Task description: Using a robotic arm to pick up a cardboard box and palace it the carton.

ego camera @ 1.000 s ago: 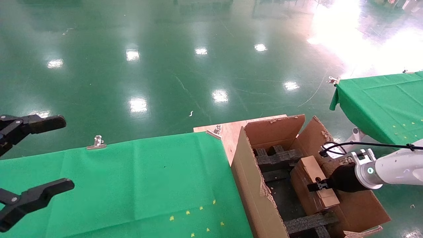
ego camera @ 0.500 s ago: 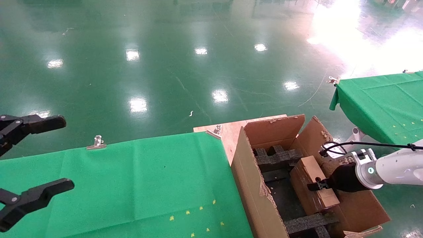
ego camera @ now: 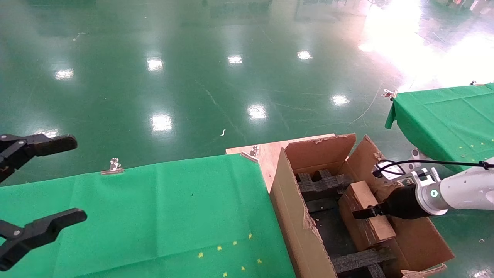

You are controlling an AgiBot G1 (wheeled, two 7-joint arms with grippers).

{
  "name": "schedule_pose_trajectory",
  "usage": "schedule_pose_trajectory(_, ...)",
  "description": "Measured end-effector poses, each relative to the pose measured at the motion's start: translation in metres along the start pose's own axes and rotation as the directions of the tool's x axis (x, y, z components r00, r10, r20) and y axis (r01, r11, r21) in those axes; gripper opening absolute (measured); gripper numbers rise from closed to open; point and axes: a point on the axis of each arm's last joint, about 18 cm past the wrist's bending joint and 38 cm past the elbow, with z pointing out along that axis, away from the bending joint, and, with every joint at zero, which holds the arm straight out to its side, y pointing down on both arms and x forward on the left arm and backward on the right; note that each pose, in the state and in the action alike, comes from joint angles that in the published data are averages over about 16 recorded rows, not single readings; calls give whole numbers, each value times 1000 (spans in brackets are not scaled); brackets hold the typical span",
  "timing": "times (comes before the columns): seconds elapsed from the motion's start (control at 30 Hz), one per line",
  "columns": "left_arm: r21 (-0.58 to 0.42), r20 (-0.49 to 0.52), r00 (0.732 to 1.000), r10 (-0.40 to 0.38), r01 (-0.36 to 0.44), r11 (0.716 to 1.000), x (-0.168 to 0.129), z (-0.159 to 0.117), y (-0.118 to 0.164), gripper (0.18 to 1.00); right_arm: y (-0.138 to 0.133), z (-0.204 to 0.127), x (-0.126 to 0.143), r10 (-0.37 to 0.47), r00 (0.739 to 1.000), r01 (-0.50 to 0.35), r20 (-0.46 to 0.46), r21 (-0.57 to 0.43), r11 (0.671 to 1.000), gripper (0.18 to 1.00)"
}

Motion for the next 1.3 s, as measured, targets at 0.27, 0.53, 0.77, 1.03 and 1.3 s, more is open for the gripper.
schedule_pose_trajectory(0.27,0,0,1000,0,0,1000,0,0,0,1001,-16,-14,4,-14,1000,14,-9,46,999,769)
schedule_pose_trajectory(0.53,0,0,1000,0,0,1000,0,0,0,1001,-52,-43,0,-43,999,41,6,143,989,903)
schedule_pose_trajectory(0.77,0,0,1000,0,0,1000,0,0,0,1001,-89,-84,-25,-137,987,111,84,254,961,970)
schedule_pose_trajectory(1.03,0,0,1000,0,0,1000,0,0,0,1001,-108,-136,-72,-294,930,197,222,373,907,998)
schedule_pose_trajectory(1.3,0,0,1000,0,0,1000,0,0,0,1001,-108,-161,-97,-373,878,226,301,427,876,1001)
